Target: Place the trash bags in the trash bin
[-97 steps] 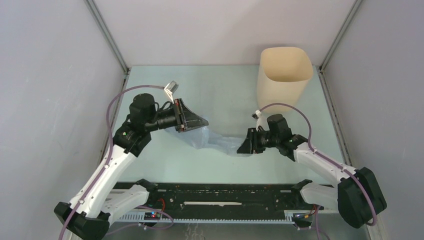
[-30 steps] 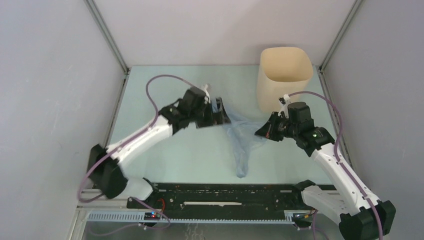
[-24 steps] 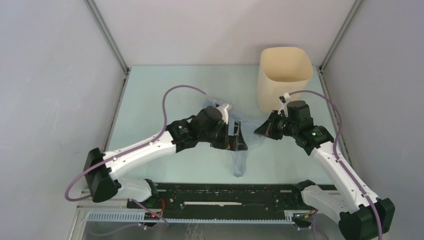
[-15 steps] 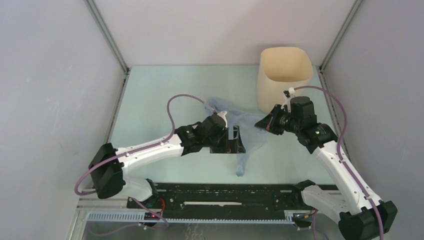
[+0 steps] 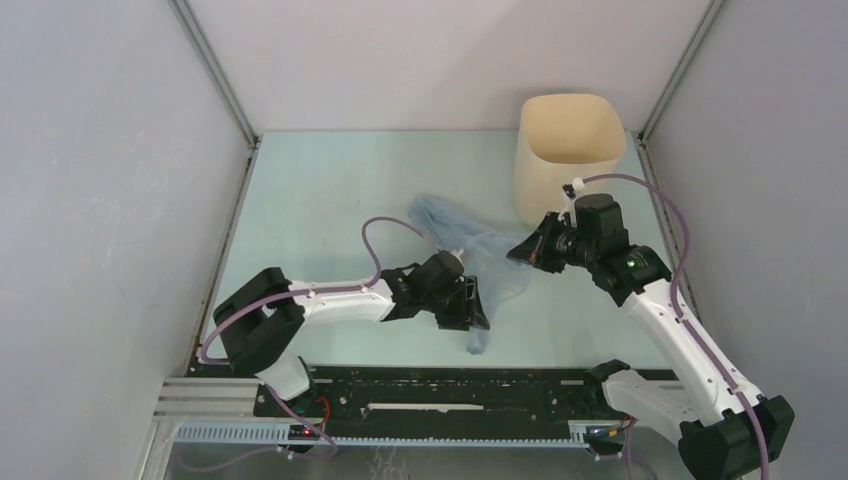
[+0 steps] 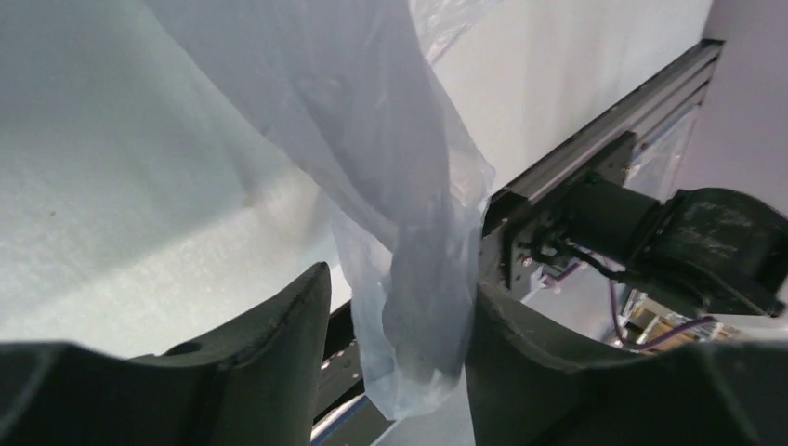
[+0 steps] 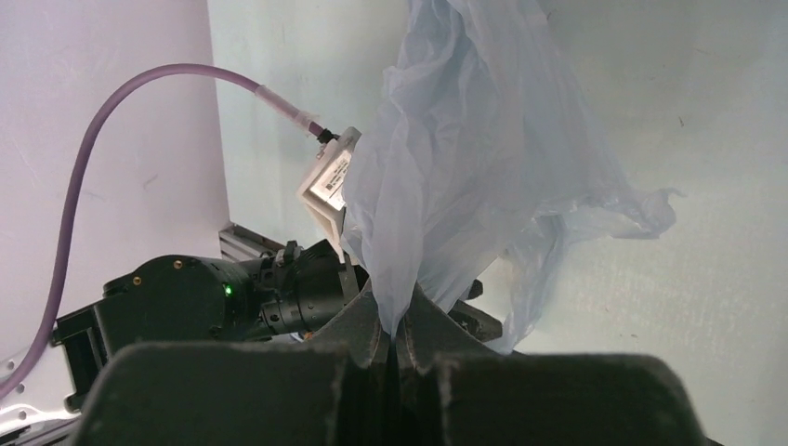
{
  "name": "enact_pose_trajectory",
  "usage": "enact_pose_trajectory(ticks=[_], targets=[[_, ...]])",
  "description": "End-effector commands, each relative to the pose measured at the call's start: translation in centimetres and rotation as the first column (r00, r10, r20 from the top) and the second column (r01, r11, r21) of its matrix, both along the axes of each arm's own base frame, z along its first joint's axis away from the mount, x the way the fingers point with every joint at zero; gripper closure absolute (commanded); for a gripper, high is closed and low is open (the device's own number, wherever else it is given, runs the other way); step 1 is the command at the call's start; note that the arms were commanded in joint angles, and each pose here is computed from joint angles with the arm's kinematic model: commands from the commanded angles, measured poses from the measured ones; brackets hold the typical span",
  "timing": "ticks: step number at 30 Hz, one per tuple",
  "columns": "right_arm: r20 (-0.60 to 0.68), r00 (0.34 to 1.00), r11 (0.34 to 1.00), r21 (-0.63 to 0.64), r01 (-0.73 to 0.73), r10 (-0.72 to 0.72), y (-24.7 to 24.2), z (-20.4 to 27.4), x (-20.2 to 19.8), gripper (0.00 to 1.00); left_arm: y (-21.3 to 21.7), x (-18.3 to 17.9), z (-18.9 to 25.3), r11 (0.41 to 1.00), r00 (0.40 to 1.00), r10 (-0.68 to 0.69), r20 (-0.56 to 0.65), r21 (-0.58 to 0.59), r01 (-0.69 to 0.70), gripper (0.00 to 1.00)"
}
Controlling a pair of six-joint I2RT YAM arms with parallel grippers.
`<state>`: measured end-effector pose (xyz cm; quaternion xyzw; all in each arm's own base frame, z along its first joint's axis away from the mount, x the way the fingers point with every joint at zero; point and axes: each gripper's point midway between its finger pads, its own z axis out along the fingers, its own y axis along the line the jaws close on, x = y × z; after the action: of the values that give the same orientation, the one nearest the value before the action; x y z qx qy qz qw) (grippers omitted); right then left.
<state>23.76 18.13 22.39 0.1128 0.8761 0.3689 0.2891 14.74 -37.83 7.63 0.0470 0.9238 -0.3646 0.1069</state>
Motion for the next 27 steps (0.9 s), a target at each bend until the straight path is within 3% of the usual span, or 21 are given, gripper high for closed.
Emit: enact_pose_trajectory(ticks=[1,2,4,6,11,14,18,19,20,23,24,27], targets=[[0.025,1.0,0.999,-0.035,-0.013,0.014,0.3,0.2,-0.6,1.0,1.6,-1.3,-0.5,0.999,0.999,0.029,0.018,0.015,-0.029,0.48],[0.018,1.0,0.998,-0.054,-0.018,0.019,0.3,-0.1,-0.8,1.0,2.7,-1.6,-0.9,0.998,0.999,0.047,0.026,0.029,-0.048,0.54],[-0.02,0.999,0.995,-0.088,-0.04,0.038,0.6,-1.2,-1.6,1.0,4.7,-2.1,-1.0,0.996,0.996,0.075,0.043,0.034,-0.077,0.82],[-0.079,0.994,0.988,-0.124,-0.09,0.081,1.2,-2.8,-2.7,1.0,6.9,-2.1,-0.9,0.993,0.991,0.091,0.099,0.067,-0.098,0.93],[-0.174,0.971,0.917,-0.337,-0.214,0.163,1.2,-7.2,-6.2,1.0,13.6,-2.2,-1.0,0.961,0.964,0.186,0.189,0.172,-0.219,0.9],[-0.23,0.962,0.848,-0.471,-0.243,0.148,-0.5,-9.4,-7.4,1.0,17.0,-2.5,-1.4,0.937,0.952,0.224,0.209,0.221,-0.269,0.94],[-0.176,0.969,0.762,-0.6,-0.243,0.171,-1.9,-10.1,-7.3,1.0,19.9,-2.5,-0.7,0.914,0.938,0.244,0.248,0.264,-0.307,0.94],[-0.155,0.97,0.769,-0.59,-0.244,0.189,-1.5,-9.9,-6.9,0.96,20.4,-2.4,-0.4,0.912,0.936,0.239,0.257,0.272,-0.307,0.94],[-0.129,0.969,0.779,-0.576,-0.247,0.211,-0.8,-10.0,-6.4,0.81,20.6,-2.1,0.0,0.911,0.935,0.229,0.27,0.28,-0.304,0.94],[-0.085,0.975,0.829,-0.514,-0.22,0.206,1.0,-10.7,-4.1,0.21,21.1,-1.1,0.3,0.903,0.94,0.204,0.273,0.319,-0.289,0.97],[-0.101,0.968,0.854,-0.456,-0.249,0.228,2.0,-11.1,-3.5,0.15,20.9,-1.0,0.3,0.904,0.948,0.185,0.259,0.334,-0.268,0.99],[-0.113,0.963,0.919,-0.29,-0.266,0.244,3.0,-11.5,-0.4,0.14,21.1,-0.4,-0.4,0.878,0.965,0.117,0.235,0.43,-0.211,1.0]])
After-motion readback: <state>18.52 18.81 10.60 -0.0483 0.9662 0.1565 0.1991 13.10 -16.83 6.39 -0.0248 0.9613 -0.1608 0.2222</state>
